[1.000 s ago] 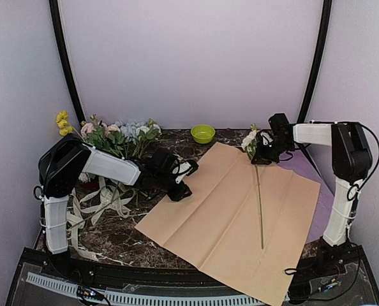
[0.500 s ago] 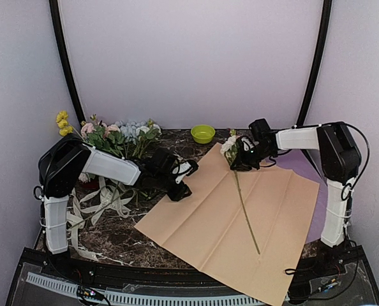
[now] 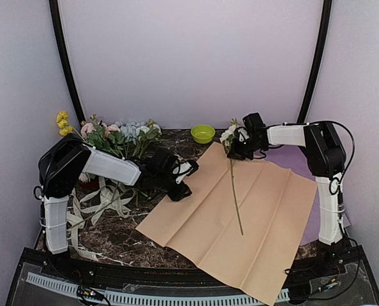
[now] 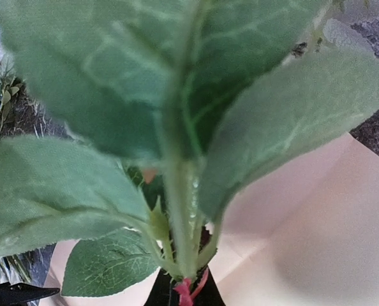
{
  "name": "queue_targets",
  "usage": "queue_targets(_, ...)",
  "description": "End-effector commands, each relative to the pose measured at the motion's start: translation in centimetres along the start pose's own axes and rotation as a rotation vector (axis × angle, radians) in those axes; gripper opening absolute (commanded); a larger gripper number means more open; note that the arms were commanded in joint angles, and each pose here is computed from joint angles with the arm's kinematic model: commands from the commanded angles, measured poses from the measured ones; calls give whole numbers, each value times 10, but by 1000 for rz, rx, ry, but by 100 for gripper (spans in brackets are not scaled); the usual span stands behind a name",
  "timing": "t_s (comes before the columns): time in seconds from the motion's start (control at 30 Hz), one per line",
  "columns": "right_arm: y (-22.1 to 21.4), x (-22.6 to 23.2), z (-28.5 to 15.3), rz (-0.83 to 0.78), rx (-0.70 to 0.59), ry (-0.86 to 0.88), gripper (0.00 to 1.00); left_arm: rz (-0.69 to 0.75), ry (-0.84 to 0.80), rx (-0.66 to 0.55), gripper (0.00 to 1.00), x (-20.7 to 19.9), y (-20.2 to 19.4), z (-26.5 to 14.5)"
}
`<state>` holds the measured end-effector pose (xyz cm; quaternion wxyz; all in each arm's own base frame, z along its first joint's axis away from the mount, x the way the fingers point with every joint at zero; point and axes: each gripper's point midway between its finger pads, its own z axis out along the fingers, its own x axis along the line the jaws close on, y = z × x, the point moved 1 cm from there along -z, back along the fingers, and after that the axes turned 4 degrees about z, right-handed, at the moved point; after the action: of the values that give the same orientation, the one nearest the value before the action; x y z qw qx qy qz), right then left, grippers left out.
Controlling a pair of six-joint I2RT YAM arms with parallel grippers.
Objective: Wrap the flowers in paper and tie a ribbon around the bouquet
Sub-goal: Place the fake flower on the flattened wrapping paper.
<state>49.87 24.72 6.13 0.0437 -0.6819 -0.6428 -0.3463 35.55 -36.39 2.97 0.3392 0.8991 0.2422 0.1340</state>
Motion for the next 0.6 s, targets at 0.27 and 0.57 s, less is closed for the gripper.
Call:
queue_targets(0.27,1,-1,-39,-129,-29,-112,43,53,215,105,47,50,-12,-4)
queue_targets(0.57,-53,-50,-100,-84,-43,-284,50,2,64,-36,51,27,13,-20)
